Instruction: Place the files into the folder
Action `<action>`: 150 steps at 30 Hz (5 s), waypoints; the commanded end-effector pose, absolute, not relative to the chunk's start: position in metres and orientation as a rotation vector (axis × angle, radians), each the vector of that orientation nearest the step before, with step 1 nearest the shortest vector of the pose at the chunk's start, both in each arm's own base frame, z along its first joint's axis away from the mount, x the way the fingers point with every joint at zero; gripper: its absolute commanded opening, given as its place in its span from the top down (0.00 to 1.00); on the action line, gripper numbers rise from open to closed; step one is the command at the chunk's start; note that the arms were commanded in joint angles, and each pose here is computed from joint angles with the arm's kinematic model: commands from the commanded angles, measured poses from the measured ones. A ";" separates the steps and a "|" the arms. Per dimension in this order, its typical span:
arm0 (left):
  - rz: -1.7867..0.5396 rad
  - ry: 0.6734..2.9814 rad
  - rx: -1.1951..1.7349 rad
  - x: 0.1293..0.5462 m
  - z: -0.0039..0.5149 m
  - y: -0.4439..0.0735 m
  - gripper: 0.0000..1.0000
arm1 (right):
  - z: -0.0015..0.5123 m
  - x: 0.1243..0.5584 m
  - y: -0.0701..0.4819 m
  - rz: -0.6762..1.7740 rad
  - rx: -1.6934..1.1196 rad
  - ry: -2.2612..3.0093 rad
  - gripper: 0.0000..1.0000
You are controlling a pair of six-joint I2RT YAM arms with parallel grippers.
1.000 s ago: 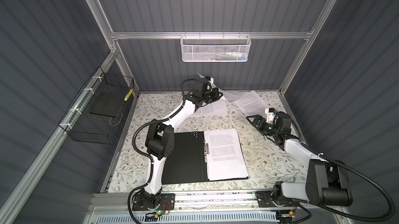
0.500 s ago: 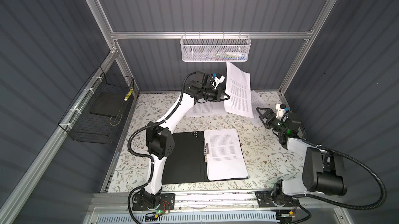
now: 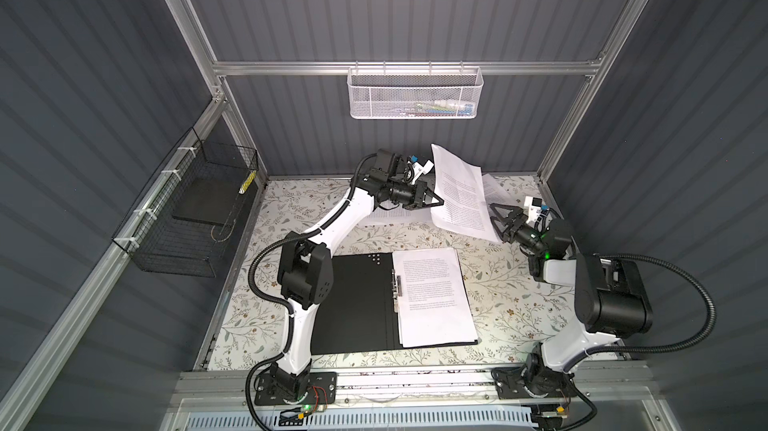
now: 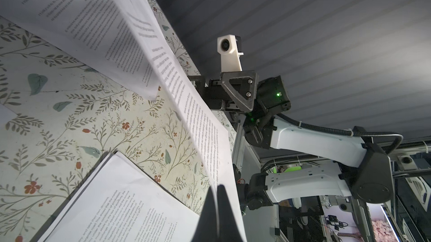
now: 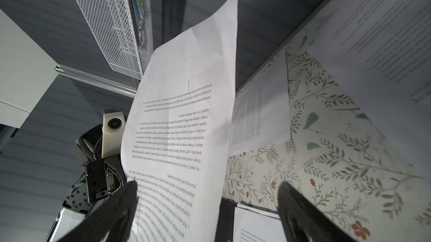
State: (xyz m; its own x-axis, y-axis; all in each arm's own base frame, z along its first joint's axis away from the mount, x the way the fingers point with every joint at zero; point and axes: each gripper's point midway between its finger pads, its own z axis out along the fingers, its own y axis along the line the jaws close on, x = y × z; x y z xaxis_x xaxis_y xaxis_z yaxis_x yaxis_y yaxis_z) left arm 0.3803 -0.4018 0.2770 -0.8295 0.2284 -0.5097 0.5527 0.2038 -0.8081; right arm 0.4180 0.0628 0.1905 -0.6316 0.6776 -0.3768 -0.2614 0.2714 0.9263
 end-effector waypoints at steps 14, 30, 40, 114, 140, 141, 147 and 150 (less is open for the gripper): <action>-1.672 2.160 0.809 0.356 0.294 -0.389 1.00 | 0.224 0.428 0.081 1.592 0.261 1.652 0.47; -1.620 2.187 0.770 0.356 0.284 -0.367 1.00 | 0.228 0.414 0.091 1.600 0.236 1.698 0.90; -1.339 2.233 0.757 0.338 0.273 -0.332 0.73 | 0.224 0.386 0.110 1.555 0.218 1.897 1.00; -0.745 2.554 0.588 0.294 0.157 -0.233 0.00 | 0.047 0.261 0.159 1.122 0.462 2.611 1.00; -0.678 2.591 0.459 0.306 0.152 -0.224 0.00 | 0.047 0.258 0.154 1.093 0.475 2.589 0.58; -0.683 2.595 0.407 0.310 0.152 -0.223 0.00 | 0.048 0.260 0.152 1.066 0.482 2.585 0.49; -0.903 2.567 -0.048 0.353 0.146 -0.224 0.00 | 0.057 0.274 0.130 0.850 0.496 2.569 0.15; -0.954 2.518 -0.212 0.378 0.143 -0.228 0.00 | 0.067 0.286 0.128 0.812 0.455 2.543 0.06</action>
State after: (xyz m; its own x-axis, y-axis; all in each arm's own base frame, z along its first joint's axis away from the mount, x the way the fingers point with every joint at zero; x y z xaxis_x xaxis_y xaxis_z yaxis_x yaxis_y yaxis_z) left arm 0.3533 -0.2174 0.1366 -0.9128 -0.1253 -0.3888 0.1238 0.8222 -0.5555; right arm 0.2757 0.1364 0.0597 -0.8675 0.4382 -0.2352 0.1893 0.7283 0.6586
